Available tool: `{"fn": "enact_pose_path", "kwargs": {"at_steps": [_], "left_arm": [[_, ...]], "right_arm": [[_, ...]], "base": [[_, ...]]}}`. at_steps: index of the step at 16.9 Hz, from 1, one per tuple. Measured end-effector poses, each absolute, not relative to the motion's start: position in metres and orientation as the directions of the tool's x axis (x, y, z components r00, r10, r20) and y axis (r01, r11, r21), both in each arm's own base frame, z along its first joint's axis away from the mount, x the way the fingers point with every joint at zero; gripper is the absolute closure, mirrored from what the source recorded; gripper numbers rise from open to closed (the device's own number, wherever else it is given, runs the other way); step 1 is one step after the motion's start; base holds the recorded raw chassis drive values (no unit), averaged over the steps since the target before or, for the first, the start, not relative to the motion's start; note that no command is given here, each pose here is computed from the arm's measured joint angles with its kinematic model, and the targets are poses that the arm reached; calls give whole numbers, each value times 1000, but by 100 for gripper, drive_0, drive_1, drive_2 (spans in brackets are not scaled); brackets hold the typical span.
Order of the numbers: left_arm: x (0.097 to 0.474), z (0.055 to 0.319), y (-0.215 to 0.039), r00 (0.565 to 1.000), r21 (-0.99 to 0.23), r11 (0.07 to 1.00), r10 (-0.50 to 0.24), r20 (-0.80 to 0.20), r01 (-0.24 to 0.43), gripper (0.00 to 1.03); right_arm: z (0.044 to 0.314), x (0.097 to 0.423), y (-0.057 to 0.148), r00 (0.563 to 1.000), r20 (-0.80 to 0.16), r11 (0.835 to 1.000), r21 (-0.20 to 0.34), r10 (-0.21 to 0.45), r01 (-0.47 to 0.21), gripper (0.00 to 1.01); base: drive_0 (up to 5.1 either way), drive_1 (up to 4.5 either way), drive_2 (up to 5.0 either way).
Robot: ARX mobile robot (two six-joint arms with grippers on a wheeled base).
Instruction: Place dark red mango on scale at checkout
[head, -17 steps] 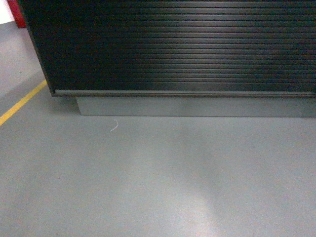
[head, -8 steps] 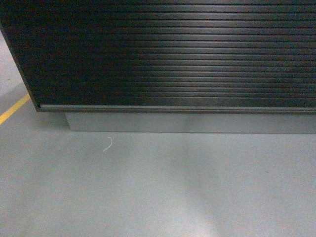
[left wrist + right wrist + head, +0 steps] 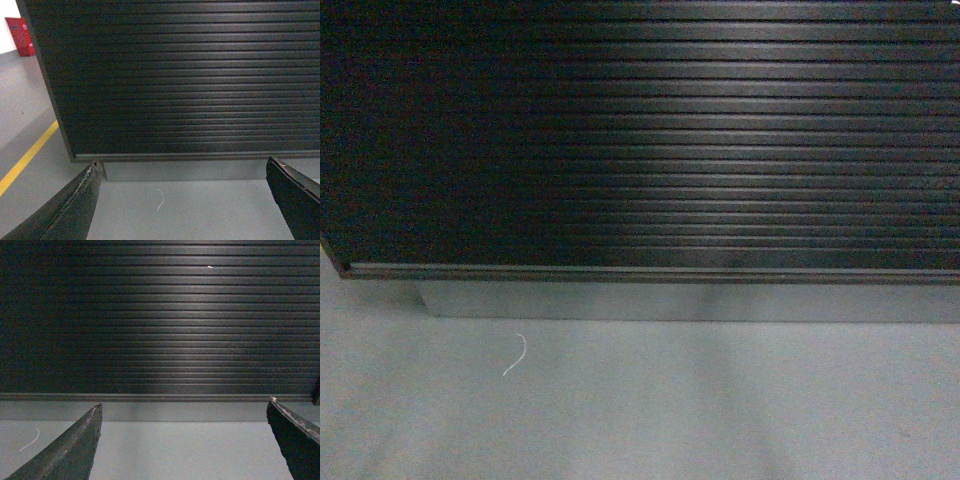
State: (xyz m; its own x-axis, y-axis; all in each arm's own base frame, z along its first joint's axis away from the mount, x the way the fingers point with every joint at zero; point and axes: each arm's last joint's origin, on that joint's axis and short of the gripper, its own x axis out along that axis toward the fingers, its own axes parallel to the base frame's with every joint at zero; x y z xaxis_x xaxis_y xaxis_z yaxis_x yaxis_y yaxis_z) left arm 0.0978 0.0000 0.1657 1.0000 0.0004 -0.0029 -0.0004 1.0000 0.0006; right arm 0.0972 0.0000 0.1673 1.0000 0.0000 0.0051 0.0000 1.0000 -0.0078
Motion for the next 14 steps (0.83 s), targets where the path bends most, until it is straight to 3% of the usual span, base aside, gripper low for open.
{"fn": "enact_pose_path", "kwargs": {"at_steps": [14], "left_arm": [[98,166,0,1000,1,1000,0,-3,0,5]], "right_arm": [[167,97,0,1000,5,1000,-8,0,0,3]], "base": [[0,169,-169]]}}
